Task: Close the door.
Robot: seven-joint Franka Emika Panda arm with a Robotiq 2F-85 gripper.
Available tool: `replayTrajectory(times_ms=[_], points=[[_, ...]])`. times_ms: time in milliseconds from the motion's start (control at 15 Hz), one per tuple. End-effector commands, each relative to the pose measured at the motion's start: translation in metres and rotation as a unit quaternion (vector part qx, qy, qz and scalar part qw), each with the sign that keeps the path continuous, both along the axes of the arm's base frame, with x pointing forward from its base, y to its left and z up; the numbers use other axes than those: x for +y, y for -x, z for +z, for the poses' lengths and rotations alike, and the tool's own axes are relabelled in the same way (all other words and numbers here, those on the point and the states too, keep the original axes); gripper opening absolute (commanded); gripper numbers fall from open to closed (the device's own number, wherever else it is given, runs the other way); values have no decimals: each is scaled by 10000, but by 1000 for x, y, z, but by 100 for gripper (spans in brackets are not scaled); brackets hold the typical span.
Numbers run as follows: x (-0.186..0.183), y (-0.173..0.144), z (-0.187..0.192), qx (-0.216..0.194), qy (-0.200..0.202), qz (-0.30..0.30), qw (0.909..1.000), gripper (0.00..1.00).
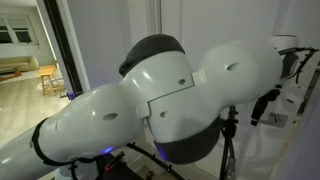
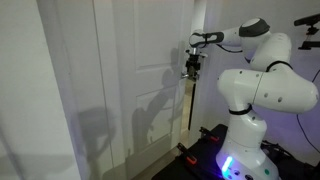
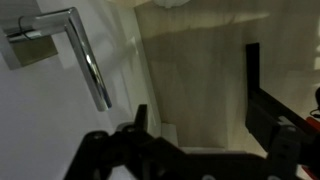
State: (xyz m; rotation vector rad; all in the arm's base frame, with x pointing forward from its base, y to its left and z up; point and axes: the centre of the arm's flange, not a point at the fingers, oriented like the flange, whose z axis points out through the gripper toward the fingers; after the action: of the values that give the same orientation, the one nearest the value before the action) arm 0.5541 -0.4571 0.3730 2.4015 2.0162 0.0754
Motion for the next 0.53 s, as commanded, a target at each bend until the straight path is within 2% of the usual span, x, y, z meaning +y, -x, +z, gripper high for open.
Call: replayTrajectory(times_ms=[0, 467], points=[[-14, -2, -16, -834, -413, 301, 9952, 100], [4, -34, -50, -1522, -584, 942, 9821, 100]])
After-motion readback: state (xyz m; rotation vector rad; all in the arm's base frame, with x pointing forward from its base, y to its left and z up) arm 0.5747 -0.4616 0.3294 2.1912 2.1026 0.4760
